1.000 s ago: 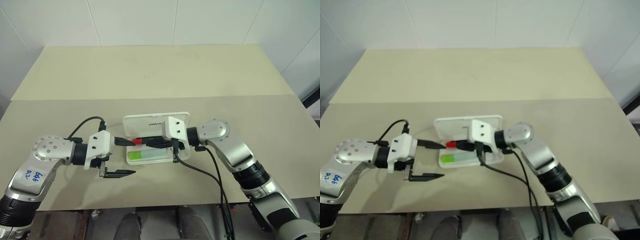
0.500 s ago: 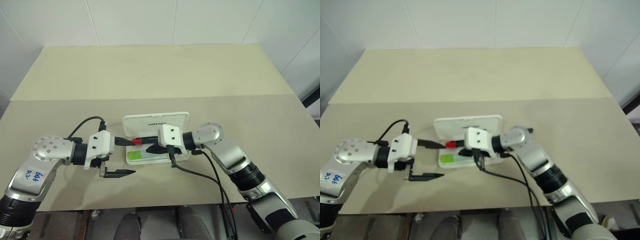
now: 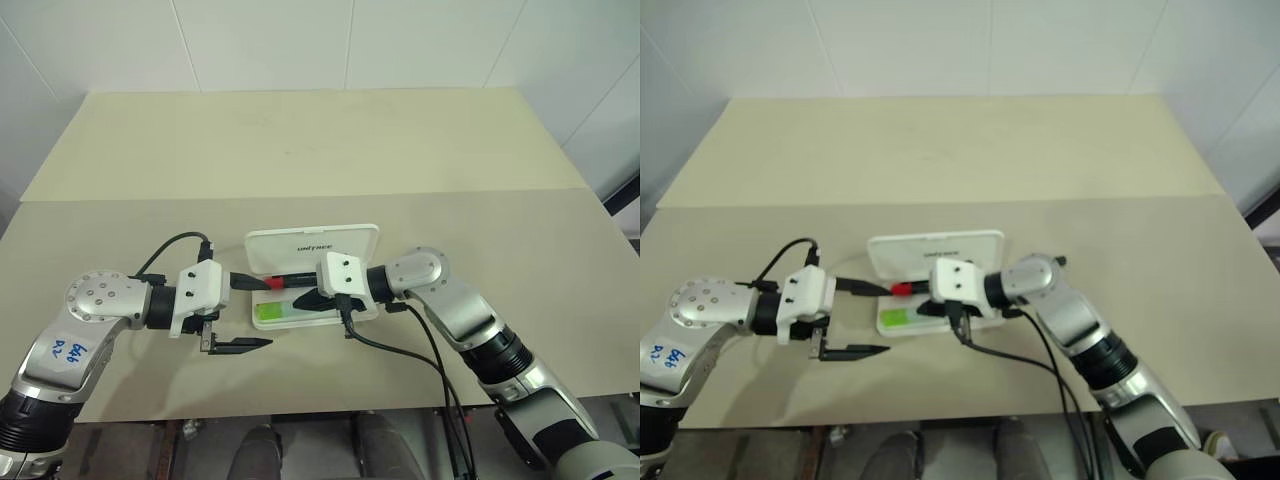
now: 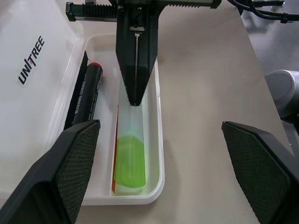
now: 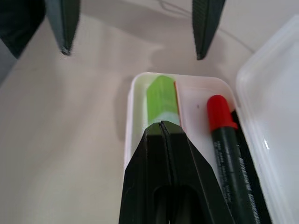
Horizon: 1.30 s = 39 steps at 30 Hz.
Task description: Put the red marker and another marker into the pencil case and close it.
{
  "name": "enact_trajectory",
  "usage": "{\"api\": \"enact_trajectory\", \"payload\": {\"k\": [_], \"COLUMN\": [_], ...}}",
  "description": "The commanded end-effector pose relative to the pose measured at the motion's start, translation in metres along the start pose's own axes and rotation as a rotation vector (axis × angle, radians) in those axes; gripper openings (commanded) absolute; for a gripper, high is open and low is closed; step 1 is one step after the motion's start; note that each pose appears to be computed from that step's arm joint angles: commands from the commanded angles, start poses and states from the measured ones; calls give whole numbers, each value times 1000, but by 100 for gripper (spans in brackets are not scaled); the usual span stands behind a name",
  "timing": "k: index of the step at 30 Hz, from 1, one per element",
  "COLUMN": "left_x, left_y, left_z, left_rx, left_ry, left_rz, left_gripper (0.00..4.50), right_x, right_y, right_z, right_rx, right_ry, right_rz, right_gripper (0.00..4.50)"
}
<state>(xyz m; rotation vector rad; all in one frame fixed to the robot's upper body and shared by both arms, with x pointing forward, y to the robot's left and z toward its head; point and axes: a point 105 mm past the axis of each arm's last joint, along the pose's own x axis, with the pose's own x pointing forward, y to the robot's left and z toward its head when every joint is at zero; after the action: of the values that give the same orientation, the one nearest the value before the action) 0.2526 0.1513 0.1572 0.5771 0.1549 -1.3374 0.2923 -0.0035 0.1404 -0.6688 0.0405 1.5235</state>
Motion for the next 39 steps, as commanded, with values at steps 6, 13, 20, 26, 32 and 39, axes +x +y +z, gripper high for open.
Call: {"api": "enact_trajectory", "payload": {"k": [6,13,20,26,32,39], "left_x": [0,0,0,1,0,0], "left_y": [1,2,2,1,1,0], "left_z": [6,7,7,8,8,8], "left_rx": [32,35,38,39,39,36], "left_ry": [-8,-9,-10,-12,-11,-11], "left_rz": [8,9,8,6,8,4], "left_gripper": [450,450,450,450,450,450], "right_x": [3,9,13,14,12,4], "right_y": [-2,4,3,-3,-7,-7], "right_z": [2,-8,-13,-3,-1,5], "right_rx": [-66,-79,-109,-122,-119,-105], "right_ry": [15,47,68,38,35,7], "right_rz": [-13,7,-2,-30,-51,-51], "right_gripper": [2,2,2,2,2,2]}}
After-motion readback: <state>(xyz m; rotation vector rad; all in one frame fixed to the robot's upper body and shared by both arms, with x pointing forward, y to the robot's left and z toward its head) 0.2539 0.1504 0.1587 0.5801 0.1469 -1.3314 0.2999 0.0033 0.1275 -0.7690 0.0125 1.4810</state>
